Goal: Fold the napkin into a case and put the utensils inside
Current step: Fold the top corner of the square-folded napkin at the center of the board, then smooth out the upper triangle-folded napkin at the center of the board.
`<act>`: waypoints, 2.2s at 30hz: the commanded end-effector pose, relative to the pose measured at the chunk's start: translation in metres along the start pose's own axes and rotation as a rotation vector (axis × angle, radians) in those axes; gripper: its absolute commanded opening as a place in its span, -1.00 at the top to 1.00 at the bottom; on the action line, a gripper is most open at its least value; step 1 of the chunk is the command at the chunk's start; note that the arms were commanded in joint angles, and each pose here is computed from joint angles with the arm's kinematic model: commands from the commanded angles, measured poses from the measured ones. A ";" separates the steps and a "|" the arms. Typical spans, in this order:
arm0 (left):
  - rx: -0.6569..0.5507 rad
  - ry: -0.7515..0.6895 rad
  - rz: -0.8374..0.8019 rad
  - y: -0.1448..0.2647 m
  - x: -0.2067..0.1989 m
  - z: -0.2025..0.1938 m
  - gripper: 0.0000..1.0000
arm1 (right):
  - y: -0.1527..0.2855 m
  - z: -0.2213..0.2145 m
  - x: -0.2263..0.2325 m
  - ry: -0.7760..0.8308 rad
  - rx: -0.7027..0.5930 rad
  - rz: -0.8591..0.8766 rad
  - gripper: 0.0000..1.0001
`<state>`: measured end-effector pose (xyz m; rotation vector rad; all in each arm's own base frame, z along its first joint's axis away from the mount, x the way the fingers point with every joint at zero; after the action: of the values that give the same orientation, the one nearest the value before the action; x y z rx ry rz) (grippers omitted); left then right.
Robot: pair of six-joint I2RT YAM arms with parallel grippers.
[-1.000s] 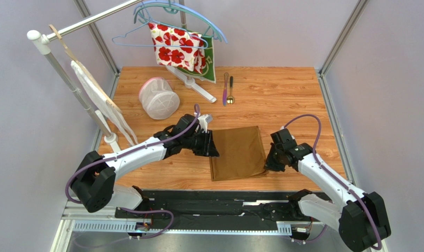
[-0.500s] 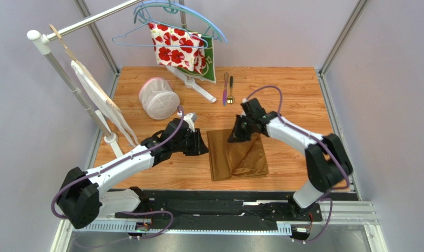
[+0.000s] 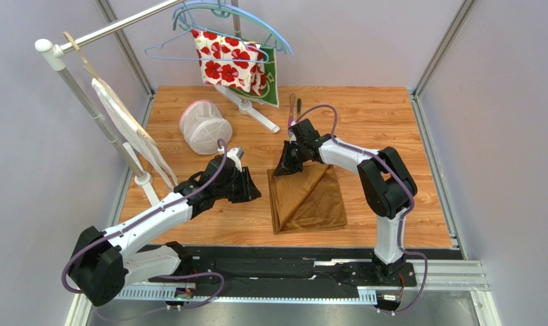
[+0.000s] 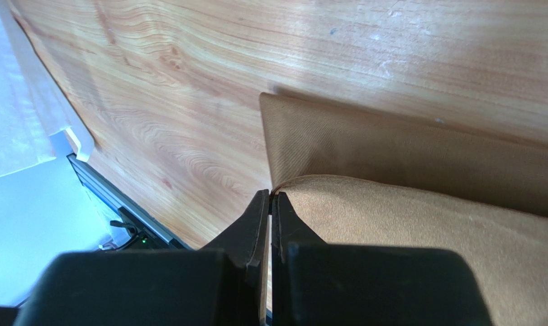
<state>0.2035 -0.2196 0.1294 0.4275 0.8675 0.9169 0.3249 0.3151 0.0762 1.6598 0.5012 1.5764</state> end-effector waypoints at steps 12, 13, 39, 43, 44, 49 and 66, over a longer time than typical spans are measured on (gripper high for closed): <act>0.000 0.004 -0.063 0.001 -0.010 0.001 0.26 | -0.017 0.021 0.020 -0.001 -0.028 0.061 0.98; 0.004 0.005 -0.062 0.001 -0.010 0.000 0.26 | -0.018 0.022 0.021 -0.001 -0.030 0.063 0.97; 0.075 -0.071 -0.394 -0.028 -0.075 -0.011 0.09 | 0.035 0.040 0.046 0.131 -0.075 0.130 -0.32; 0.151 -0.042 -0.448 -0.047 -0.082 -0.025 0.40 | 0.058 0.022 0.015 0.141 -0.072 0.104 -0.42; 0.148 -0.047 -0.472 -0.049 -0.087 -0.026 0.45 | 0.063 0.018 0.007 0.134 -0.068 0.109 -0.43; 0.199 -0.001 -0.484 -0.065 -0.081 -0.049 0.80 | 0.095 0.000 -0.020 0.148 -0.084 0.219 -0.50; 0.261 0.053 -0.471 -0.086 -0.045 -0.104 0.80 | 0.085 -0.007 -0.067 0.077 -0.009 0.372 -0.70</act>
<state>0.1506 -0.3011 0.0323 0.4532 1.1077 0.4382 0.2725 0.2132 0.0880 1.7803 0.3063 1.8022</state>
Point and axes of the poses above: each gripper's point midway between its finger pads, its own y axis back along the fingers, its own x axis along the line the jaws close on, z = x × y, the point moved 2 cm from there along y, back along the fingers, and after that the axes turned 10 degrees about -y, right-handed, at the moved point
